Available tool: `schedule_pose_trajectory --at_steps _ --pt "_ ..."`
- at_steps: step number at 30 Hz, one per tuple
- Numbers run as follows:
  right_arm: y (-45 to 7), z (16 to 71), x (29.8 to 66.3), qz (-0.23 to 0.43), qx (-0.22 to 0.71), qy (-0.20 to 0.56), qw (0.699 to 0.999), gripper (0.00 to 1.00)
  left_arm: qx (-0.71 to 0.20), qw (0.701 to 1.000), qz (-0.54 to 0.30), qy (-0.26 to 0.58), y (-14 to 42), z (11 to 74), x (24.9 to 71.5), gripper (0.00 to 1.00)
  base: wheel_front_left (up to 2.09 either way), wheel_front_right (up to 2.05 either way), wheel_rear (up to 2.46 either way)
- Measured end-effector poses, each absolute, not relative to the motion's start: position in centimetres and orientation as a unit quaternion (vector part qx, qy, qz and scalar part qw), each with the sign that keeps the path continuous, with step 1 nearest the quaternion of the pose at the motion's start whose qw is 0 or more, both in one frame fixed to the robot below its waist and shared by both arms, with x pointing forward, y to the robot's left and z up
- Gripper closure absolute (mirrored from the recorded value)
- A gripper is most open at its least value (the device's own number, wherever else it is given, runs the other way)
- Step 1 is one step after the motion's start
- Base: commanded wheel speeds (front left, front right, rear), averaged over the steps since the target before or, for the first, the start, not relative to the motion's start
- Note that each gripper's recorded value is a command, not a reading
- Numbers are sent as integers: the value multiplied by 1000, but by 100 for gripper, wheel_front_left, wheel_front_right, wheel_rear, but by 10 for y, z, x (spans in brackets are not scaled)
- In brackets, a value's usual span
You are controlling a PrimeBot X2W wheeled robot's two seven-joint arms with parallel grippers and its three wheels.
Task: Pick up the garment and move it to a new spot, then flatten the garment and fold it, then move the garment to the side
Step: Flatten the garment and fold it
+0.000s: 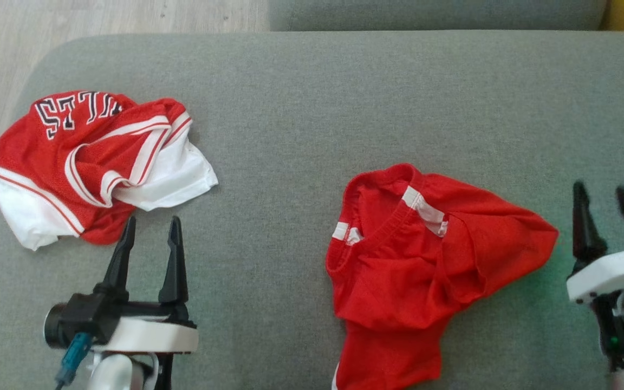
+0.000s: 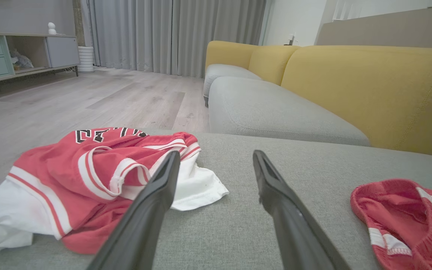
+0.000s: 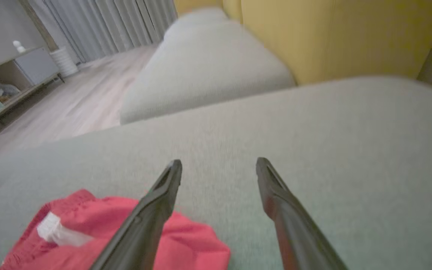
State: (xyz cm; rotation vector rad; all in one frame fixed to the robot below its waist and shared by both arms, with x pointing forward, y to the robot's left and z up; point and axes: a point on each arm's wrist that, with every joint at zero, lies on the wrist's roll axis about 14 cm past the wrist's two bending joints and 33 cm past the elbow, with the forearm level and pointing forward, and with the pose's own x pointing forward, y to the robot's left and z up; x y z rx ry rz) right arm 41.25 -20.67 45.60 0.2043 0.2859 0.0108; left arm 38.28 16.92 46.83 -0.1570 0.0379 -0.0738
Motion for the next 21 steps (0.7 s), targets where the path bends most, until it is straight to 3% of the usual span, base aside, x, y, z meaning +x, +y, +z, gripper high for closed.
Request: schedule_pose_trajectory --at_steps 4,7,12,21 --pt "-179 507 420 52 42 38 997 0 -72 997 -38 12 170 474 381 0 0 0 0" --pt "-144 524 412 97 34 5 995 0 -68 997 -38 6 170 478 380 0 0 0 0" --pt "-122 517 384 127 38 15 991 0 -60 997 -40 -2 170 483 377 0 0 0 0" --pt "-129 508 353 110 51 38 992 0 -51 998 -43 12 170 475 365 0 0 0 0"
